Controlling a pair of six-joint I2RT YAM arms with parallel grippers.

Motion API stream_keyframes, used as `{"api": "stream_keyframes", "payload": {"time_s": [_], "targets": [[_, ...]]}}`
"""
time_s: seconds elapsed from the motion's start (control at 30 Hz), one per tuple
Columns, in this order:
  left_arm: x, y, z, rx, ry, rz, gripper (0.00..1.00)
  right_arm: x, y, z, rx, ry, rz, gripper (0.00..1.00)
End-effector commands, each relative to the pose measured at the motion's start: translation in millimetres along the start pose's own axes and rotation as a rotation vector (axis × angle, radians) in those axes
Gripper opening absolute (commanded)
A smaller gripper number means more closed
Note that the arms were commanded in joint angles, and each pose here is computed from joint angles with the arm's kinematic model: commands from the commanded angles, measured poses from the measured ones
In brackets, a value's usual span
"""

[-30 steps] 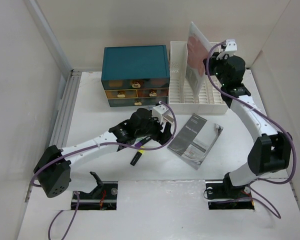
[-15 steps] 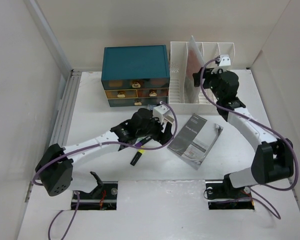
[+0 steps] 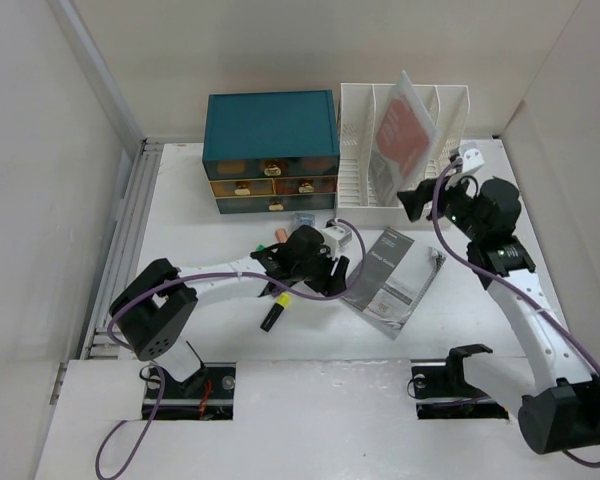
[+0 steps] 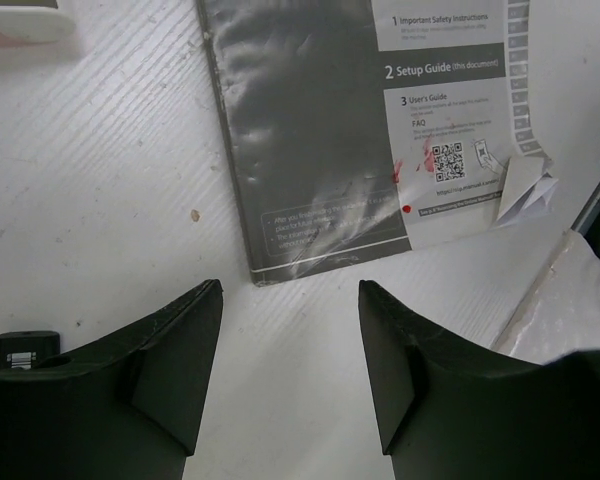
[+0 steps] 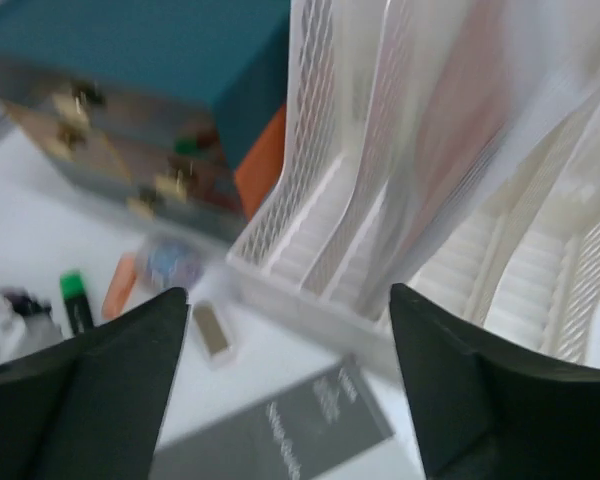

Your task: Organize the desk

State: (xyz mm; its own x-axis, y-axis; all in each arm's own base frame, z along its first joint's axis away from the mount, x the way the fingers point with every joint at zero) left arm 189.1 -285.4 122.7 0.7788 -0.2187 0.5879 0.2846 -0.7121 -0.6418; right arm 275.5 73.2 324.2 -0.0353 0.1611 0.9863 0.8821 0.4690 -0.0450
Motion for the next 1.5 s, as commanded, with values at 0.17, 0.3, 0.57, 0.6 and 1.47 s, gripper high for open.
{"api": "stream_keyframes", "payload": {"time_s": [0.17,0.3,0.57,0.6,1.47], "targets": [[26.3,0.0,-23.4,-0.058,0.04,-0.096,0.53,-84.7,-27.8,11.2,-0.012,0.346,0.373,0.77],[27.1,2.3,-26.2,-0.057,0.046,-0.097,0.53,-116.5,-31.0,-7.4,-0.141,0.433,0.521,0.79],[29.5,6.2,-27.2,-0.063,0.057,-0.092,0.53,-161.3,-31.7,-24.9,-0.251,0.526,0.731,0.79],[27.0,9.2,-25.5,-0.065,0.065,-0.077,0.53,-165.6,-30.0,-26.3,-0.257,0.533,0.757,0.79],[13.5,43.9,-27.5,-0.125,0.049,0.021,0.47,-227.3,-39.9,-27.4,-0.223,0.689,0.911,0.75]]}}
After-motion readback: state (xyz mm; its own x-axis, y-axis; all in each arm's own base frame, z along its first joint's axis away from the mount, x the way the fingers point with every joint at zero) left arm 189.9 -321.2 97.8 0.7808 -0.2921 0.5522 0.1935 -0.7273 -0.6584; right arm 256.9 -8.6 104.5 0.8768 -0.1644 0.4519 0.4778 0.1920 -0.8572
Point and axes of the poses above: each gripper's point midway between its finger pads, its own y axis out along the fingers, its own z axis along the line the jaws close on, x = y × z, the point moved 8 cm from there along -y, back along the fingers, and after that the axes turned 12 degrees about -y, right-handed, at the moved point
